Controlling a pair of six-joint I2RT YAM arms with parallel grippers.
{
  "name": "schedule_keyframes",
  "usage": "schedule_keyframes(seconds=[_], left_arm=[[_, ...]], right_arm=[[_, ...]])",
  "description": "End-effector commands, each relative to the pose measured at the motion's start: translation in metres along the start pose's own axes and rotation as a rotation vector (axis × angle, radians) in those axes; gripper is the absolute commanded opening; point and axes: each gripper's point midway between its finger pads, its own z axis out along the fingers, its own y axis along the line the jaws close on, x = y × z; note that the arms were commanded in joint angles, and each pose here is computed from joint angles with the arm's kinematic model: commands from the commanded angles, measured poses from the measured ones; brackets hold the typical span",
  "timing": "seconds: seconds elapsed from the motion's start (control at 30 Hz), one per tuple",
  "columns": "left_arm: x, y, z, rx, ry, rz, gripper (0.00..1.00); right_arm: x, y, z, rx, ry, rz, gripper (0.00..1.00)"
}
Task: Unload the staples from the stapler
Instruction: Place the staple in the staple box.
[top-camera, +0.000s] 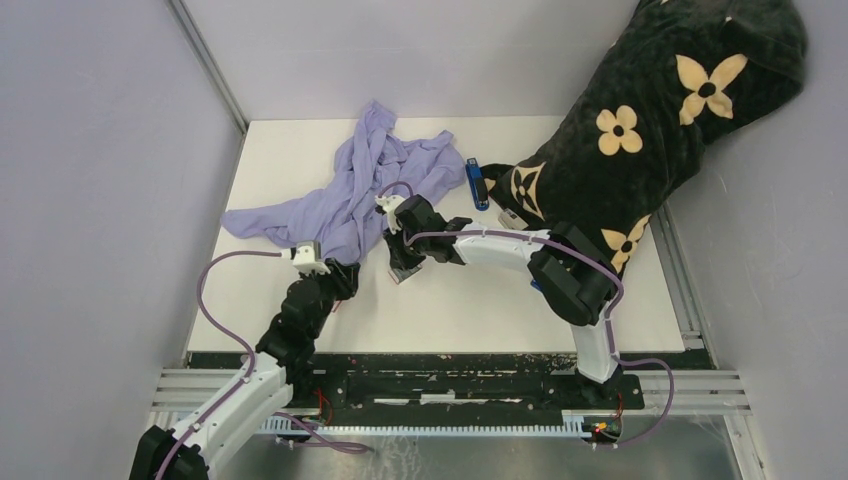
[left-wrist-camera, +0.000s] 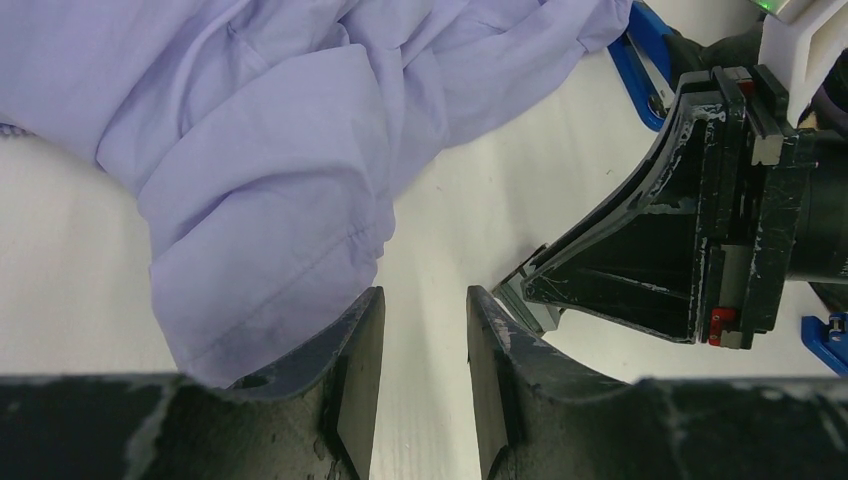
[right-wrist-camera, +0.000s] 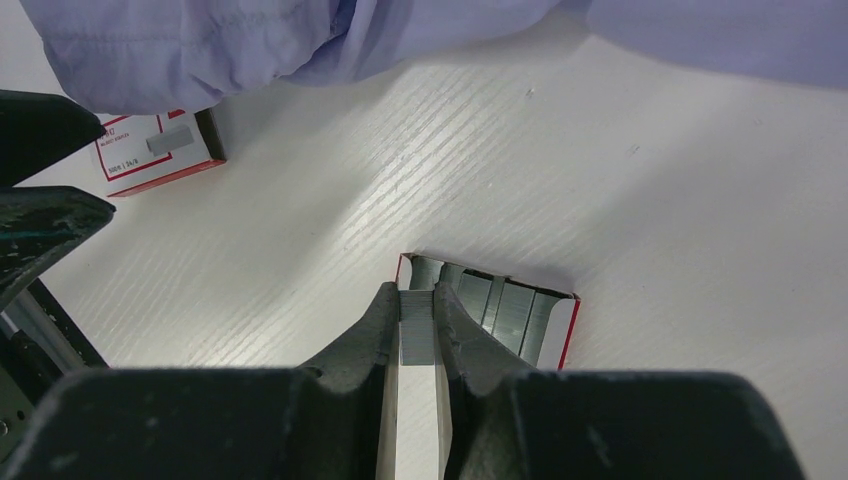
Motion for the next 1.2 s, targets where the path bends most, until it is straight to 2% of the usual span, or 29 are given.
schedule_keyframes(seconds=[0.0, 1.17], left_arm=[[-0.0123, -0.0053, 0.0015, 0.017, -0.053, -0.04, 0.43], [-0.0136, -0.0059, 0.0002, 0.025, -0.062, -0.041, 0.43]], right_arm=[[-0.0203, 0.0047, 0.0027, 0.009, -0.05, -0.008, 0.16], [-0.0137, -0.002, 0.0108, 0.039, -0.028, -0.027, 0.17]])
